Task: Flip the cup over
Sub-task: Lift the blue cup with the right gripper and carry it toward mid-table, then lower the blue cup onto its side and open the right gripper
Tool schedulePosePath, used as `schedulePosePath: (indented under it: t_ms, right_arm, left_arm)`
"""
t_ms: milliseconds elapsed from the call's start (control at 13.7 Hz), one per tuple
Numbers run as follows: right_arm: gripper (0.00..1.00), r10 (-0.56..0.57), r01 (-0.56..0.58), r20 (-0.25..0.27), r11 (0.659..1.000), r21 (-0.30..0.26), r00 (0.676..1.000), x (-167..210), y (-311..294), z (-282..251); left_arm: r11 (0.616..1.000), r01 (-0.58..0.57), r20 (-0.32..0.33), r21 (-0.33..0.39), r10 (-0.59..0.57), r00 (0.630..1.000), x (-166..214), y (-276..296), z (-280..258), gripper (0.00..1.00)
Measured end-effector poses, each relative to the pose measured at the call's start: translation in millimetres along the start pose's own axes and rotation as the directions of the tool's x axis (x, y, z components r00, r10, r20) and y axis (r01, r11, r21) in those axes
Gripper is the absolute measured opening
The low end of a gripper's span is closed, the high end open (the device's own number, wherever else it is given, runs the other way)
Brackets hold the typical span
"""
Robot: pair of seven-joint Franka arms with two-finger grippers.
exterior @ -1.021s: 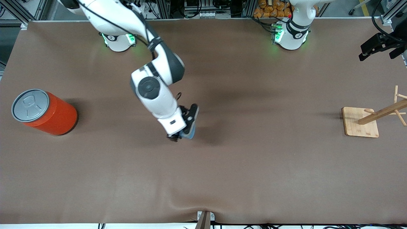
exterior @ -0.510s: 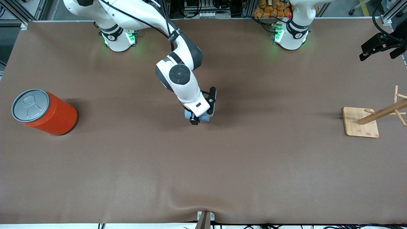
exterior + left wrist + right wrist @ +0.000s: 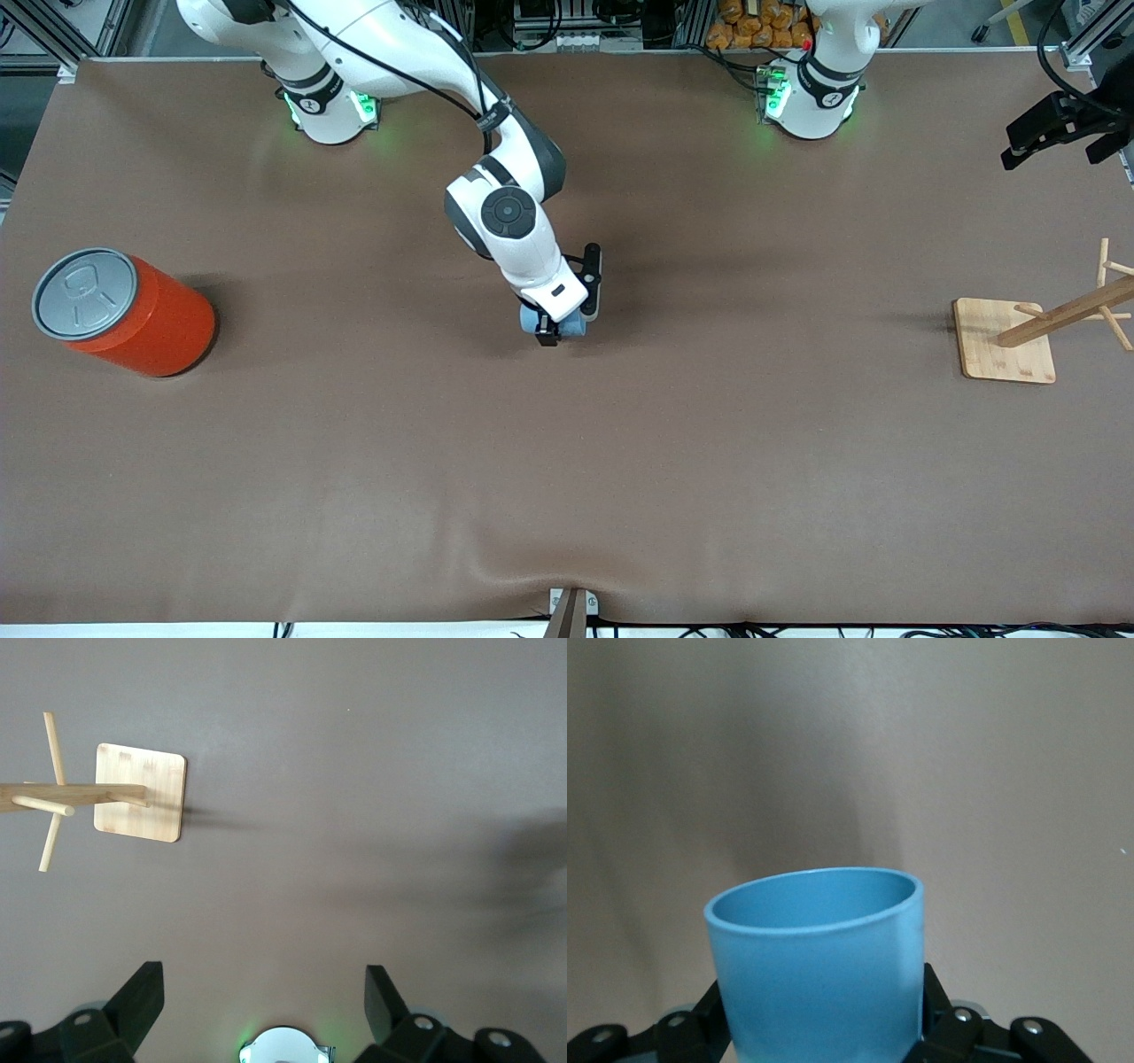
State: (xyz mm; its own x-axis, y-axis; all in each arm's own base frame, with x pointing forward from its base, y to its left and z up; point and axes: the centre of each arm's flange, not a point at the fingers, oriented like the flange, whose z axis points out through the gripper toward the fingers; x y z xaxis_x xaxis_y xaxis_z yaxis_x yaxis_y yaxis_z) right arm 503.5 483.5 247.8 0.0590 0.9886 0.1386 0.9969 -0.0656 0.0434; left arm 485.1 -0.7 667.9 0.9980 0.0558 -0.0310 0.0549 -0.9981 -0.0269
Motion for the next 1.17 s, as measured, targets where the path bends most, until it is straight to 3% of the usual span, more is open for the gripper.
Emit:
schedulePosePath:
  t_ms: [292, 948, 1167]
  right_arm:
    - [0.89, -0.076, 0.075, -0.012, 0.997, -0.027, 0.997, 0, -4, 18]
    - [0.89, -0.087, 0.087, -0.002, 0.996, -0.022, 0.996, -4, -4, 29]
    - [1.0, -0.086, 0.086, -0.002, 0.996, -0.023, 0.996, -4, -4, 29]
  left_arm:
    - [1.0, 0.0, 0.0, 0.0, 0.0, 1.0, 0, 0, 0, 1.0]
    - [1.0, 0.0, 0.0, 0.0, 0.0, 1.0, 0, 0, 0, 1.0]
    - [1.0, 0.0, 0.0, 0.0, 0.0, 1.0, 0, 0, 0, 1.0]
